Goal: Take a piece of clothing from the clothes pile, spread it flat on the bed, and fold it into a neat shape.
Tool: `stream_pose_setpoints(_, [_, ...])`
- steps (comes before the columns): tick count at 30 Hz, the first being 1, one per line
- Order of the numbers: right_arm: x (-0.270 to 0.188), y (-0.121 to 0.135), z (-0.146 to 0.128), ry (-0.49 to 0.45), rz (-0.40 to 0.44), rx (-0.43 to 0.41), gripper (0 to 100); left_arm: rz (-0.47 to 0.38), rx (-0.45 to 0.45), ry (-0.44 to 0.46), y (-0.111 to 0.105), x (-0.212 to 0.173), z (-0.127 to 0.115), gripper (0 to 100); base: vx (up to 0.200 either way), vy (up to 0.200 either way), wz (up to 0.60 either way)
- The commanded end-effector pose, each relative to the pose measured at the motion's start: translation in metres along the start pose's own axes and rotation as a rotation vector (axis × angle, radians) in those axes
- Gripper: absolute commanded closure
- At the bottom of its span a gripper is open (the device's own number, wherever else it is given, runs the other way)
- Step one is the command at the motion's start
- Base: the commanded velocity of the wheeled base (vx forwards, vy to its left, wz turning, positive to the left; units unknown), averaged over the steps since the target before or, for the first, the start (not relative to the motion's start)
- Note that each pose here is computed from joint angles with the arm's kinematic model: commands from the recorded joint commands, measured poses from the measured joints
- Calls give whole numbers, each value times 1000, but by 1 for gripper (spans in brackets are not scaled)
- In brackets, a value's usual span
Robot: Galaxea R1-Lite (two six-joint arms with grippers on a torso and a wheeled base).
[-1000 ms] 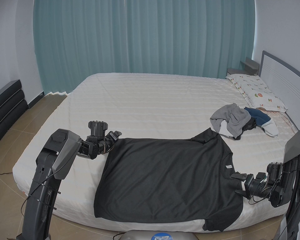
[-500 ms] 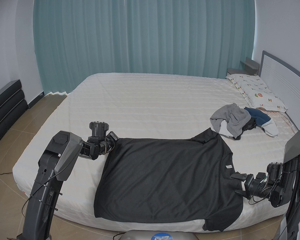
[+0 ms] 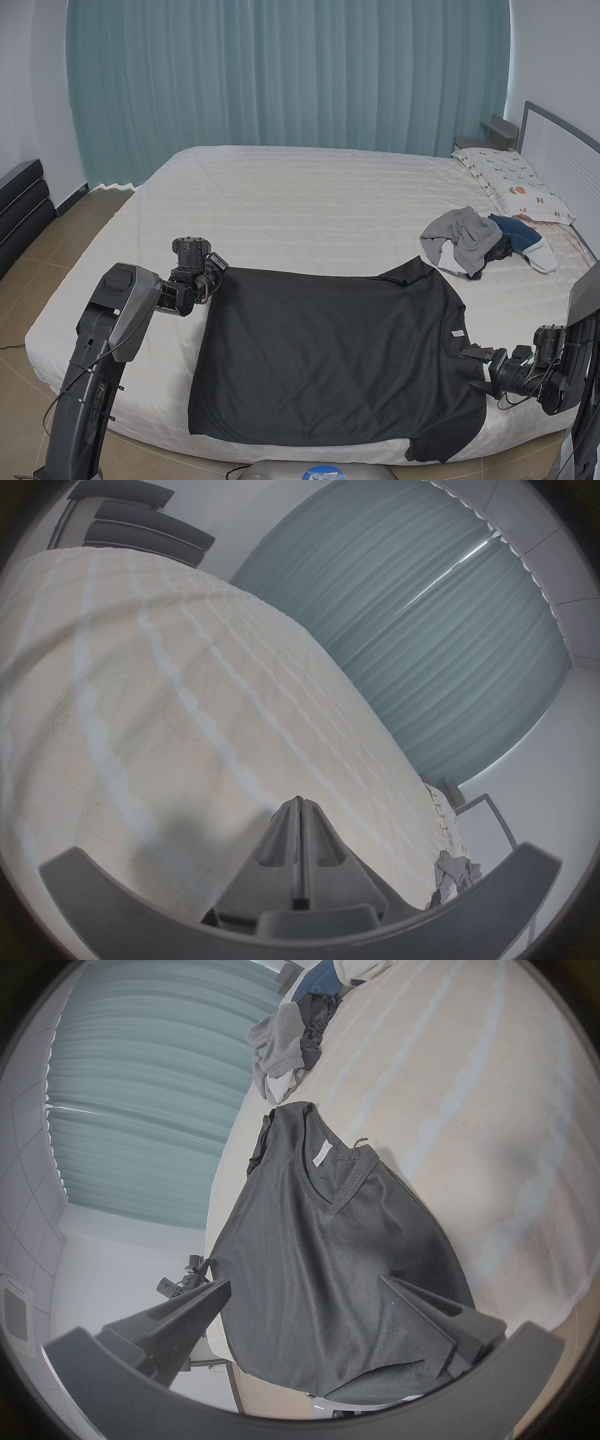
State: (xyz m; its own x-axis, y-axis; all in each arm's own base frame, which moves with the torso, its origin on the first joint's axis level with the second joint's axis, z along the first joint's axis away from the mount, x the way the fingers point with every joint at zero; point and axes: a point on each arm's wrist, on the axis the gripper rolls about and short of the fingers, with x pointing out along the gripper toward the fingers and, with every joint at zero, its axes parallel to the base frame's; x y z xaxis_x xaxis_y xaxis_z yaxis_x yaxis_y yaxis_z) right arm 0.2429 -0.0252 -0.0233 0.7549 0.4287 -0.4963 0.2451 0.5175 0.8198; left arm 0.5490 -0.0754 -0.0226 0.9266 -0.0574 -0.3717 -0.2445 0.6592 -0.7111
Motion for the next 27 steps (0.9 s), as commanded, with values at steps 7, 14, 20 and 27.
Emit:
stream_pose_setpoints(7, [0, 1, 1, -6, 7, -6, 0, -10, -2, -16, 4, 2, 0, 100, 0, 0, 0])
stream_pose_setpoints(14, [0, 1, 1, -6, 7, -6, 0, -7, 0, -13, 5, 3, -1, 100, 0, 0, 0])
stream_pose_setpoints(20, [0, 1, 1, -6, 7, -6, 0, 13, -3, -37, 8, 3, 3, 100, 0, 0, 0])
stream_pose_setpoints(27, [0, 0, 0, -5, 6, -5, 0, 18, -11, -77, 10, 3, 10, 100, 0, 0, 0])
